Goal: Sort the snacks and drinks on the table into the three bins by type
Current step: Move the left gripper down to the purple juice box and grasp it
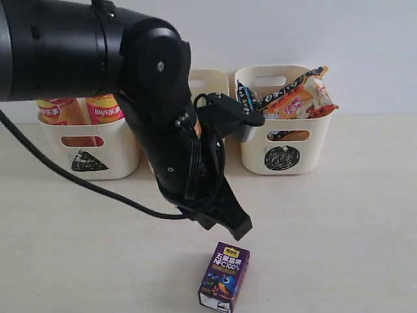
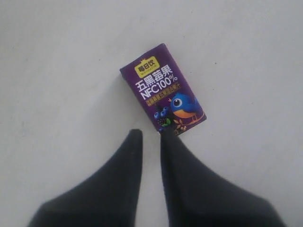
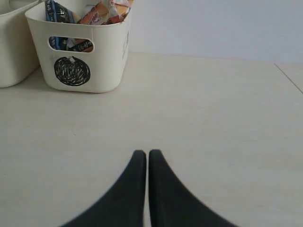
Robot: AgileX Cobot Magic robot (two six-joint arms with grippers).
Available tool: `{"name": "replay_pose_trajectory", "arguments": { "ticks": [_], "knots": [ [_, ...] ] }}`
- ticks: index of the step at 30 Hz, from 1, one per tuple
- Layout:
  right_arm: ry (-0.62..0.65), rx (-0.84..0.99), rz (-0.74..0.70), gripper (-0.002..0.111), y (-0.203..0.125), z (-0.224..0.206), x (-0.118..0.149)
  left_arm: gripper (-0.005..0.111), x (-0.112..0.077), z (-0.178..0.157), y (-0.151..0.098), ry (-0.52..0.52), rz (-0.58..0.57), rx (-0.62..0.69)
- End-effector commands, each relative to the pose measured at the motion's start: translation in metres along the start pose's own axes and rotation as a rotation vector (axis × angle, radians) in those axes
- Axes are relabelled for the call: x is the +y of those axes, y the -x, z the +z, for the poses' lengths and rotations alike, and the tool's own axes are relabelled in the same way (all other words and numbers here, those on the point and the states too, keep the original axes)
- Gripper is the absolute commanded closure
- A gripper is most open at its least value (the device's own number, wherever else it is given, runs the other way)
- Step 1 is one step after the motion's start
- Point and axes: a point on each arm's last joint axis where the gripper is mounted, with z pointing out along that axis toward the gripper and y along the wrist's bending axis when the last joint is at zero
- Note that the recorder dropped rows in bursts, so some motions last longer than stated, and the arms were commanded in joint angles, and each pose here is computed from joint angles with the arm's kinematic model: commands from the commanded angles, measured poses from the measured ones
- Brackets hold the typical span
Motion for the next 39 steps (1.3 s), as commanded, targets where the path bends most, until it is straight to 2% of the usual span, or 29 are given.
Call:
{"name": "replay_pose_trajectory", "arguments": {
  "ticks": [1, 4, 6, 8, 11, 20, 25, 34, 39],
  "knots": [
    [-0.005, -0.005, -0.007, 0.109, -0.001, 0.0, 0.0, 0.066, -0.004, 0.008, -0.006, -0.013, -0.085, -0.003],
    [-0.005, -0.005, -0.007, 0.109, -0.001, 0.0, 0.0, 0.027, -0.005, 0.015, -0.01, -0.02, -0.109, 0.023],
    [-0.005, -0.005, -0.007, 0.109, -0.001, 0.0, 0.0, 0.008, -0.006, 0.02, -0.011, -0.038, -0.121, 0.038],
    [-0.005, -0.005, -0.007, 0.109, -0.001, 0.0, 0.0, -0.002, -0.009, 0.026, -0.01, -0.069, -0.118, 0.045],
    [-0.005, -0.005, -0.007, 0.109, -0.001, 0.0, 0.0, -0.003, -0.011, 0.043, -0.008, -0.095, -0.136, 0.061],
    [-0.005, -0.004, -0.005, 0.109, -0.001, 0.0, 0.0, -0.003, -0.004, 0.094, -0.007, -0.025, -0.163, 0.091],
    [-0.005, -0.004, -0.005, 0.109, -0.001, 0.0, 0.0, -0.003, 0.0, 0.108, -0.006, 0.018, -0.168, 0.072],
    [-0.005, -0.004, -0.003, 0.109, -0.001, 0.0, 0.0, -0.003, 0.001, 0.123, -0.003, 0.018, -0.179, 0.035],
    [-0.005, -0.004, -0.003, 0.109, -0.001, 0.0, 0.0, 0.007, 0.001, 0.135, -0.006, 0.026, -0.197, 0.062]
  ]
}}
